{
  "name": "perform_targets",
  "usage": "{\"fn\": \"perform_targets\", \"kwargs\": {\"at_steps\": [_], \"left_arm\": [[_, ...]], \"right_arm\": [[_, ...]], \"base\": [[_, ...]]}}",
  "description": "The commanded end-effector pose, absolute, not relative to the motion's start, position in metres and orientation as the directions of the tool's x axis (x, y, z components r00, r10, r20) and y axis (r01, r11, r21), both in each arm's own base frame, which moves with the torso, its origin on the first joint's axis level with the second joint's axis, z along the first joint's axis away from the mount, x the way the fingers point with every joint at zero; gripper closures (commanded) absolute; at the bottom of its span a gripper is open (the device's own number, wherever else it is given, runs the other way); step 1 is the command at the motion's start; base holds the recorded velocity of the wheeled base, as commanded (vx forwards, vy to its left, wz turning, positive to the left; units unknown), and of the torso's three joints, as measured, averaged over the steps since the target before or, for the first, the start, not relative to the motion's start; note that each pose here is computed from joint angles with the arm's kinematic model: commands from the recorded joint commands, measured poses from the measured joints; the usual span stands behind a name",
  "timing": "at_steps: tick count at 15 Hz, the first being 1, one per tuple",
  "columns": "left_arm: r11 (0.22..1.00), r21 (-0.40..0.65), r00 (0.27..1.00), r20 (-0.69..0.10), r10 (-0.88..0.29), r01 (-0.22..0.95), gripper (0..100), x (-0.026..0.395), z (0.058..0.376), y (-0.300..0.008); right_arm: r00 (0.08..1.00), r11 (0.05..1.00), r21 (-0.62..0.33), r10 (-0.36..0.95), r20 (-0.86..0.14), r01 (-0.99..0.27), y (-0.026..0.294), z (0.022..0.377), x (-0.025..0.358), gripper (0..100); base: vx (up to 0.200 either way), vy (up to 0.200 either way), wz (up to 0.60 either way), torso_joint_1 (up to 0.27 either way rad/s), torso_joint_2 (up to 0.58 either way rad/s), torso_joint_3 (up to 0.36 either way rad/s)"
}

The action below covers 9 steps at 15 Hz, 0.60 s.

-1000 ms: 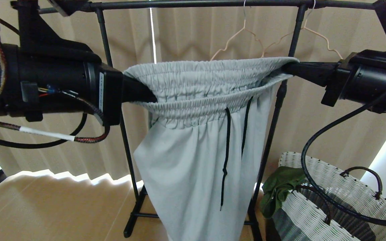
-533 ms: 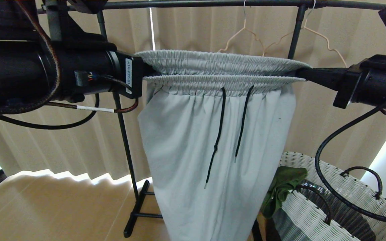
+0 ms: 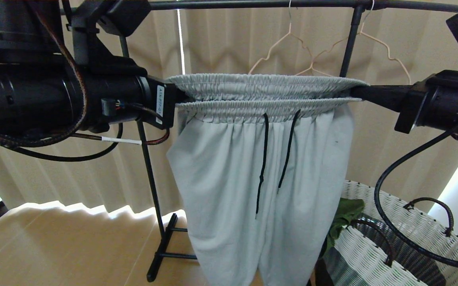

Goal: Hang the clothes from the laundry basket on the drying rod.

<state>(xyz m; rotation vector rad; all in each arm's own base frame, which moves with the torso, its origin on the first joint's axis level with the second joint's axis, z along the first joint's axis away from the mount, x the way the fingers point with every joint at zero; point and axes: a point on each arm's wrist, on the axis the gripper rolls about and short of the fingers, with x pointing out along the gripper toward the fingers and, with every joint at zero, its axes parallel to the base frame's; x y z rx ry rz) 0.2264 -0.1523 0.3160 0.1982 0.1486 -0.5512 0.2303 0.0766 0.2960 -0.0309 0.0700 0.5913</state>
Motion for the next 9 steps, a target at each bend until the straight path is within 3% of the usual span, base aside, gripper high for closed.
{"fn": "perform_targets", "kwargs": {"at_steps": [1,9], "left_arm": [[0.832,0.148,0.839,-0.207,-0.503,0.535,100,0.227,0.312,-0.153],[0.830,0.149,0.829,-0.276,-0.487,0.538,100,0.228,0.296,-0.153]], "right_arm": [[0.826,0.829,-0.007,0.557,-0.082,-0.559,0.077,0.294,0.230,100],[0.820,0.827,0.006,0.558,-0.124,-0.562,0.078,0.281,0.229,100]], "base": [[0.000,0.000,0.00,0.000,0.00,0.000],[0.000,0.000,0.00,0.000,0.00,0.000]]}}
